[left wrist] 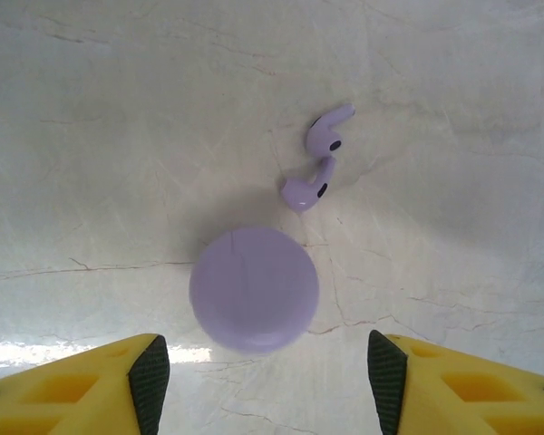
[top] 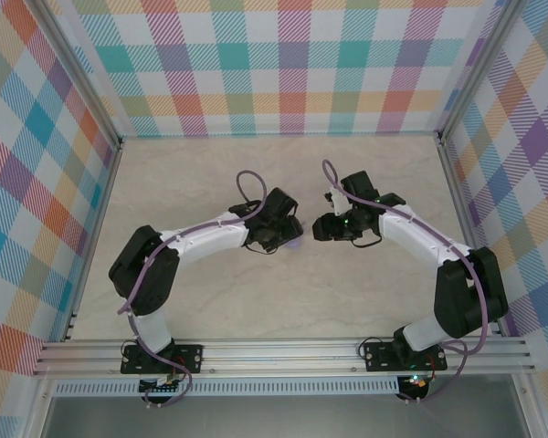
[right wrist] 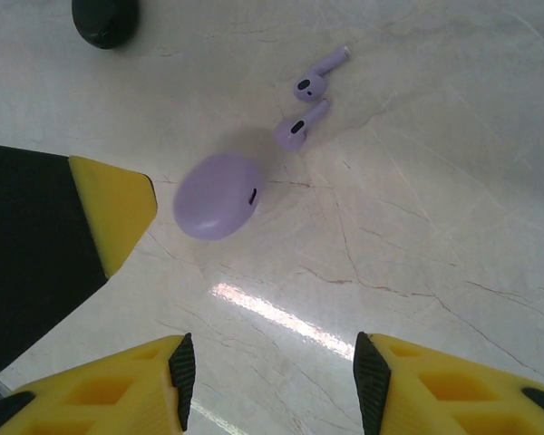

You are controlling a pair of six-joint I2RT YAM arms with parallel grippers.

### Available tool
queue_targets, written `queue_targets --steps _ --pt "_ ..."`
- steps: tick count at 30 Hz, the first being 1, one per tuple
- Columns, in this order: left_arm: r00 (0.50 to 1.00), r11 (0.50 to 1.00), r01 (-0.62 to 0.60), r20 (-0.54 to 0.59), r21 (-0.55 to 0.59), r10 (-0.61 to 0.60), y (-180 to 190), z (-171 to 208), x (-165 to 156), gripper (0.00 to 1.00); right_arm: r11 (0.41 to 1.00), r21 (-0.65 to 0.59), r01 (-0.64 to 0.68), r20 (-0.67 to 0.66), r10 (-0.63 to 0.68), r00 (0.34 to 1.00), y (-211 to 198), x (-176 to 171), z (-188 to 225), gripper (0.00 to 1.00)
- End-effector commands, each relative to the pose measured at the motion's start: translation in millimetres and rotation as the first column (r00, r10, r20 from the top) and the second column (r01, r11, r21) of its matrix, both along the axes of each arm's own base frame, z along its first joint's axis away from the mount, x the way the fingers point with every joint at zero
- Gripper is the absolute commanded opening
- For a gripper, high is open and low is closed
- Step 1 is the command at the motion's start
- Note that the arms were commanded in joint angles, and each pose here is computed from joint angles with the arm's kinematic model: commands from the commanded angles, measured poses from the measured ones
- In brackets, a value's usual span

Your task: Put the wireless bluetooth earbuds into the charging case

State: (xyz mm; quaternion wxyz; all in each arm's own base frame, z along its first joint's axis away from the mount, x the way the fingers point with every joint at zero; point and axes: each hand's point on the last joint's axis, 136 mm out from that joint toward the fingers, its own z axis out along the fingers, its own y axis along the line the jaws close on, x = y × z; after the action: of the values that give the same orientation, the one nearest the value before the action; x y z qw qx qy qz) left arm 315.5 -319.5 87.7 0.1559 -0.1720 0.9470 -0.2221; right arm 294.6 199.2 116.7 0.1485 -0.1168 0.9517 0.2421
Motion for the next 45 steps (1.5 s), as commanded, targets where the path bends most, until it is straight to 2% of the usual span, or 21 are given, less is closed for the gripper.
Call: queue_targets --steps 1,4,10,13,16,18,27,34,38,45 --pt "0.997 0.999 0.017 -0.076 0.045 -0.013 1.1 -18.7 -13.2 0.62 1.0 0.0 0.016 -0.015 -0.016 1.0 -1.8 -0.8 -1.9 0.51" --pt "0.998 0.998 0.015 -0.061 0.063 -0.011 4.8 -17.5 -11.4 0.65 1.0 -0.001 0.015 -0.018 -0.015 1.0 -2.2 -2.1 -3.0 0.51" --pt "0.998 0.996 0.057 0.028 0.072 -0.059 15.4 10.7 -1.1 0.67 1.0 0.018 0.0 -0.051 0.001 0.999 2.6 -4.8 -9.8 0.51" --pt "0.99 0.989 0.132 0.042 0.073 -0.135 20.2 13.3 4.0 0.63 0.999 0.042 -0.007 -0.105 0.011 0.994 9.2 -6.6 -18.4 0.47" --pt "0.987 0.984 0.162 0.004 0.077 -0.163 32.9 3.8 6.4 0.49 0.998 0.065 -0.006 -0.13 0.014 0.991 13.7 -7.1 -26.3 0.45" --pt "0.985 0.984 0.174 -0.013 0.037 -0.173 34.9 -1.5 4.8 0.44 0.998 0.06 -0.006 -0.136 0.014 0.991 14.7 -4.9 -31.1 0.44" --pt "0.964 0.961 0.266 -0.01 -0.07 -0.267 14.3 -18.5 1.9 0.46 0.999 0.023 0.049 -0.23 -0.042 0.972 18.2 7.1 -60.4 0.43" --pt "0.955 0.955 0.288 -0.051 -0.073 -0.292 10.4 -33.9 -0.9 0.45 0.997 0.065 0.046 -0.249 -0.029 0.968 28.9 14.2 -67.0 0.4" --pt "0.956 0.956 0.284 -0.054 -0.079 -0.289 8.6 -41.4 0.4 0.51 0.994 0.102 0.038 -0.252 -0.012 0.968 36.3 18.9 -67.0 0.4" --pt "0.955 0.942 0.285 -0.038 -0.179 -0.296 -8.6 -47.8 1.0 0.53 0.992 0.114 0.061 -0.293 -0.025 0.956 41.8 24.2 -75.9 0.36"
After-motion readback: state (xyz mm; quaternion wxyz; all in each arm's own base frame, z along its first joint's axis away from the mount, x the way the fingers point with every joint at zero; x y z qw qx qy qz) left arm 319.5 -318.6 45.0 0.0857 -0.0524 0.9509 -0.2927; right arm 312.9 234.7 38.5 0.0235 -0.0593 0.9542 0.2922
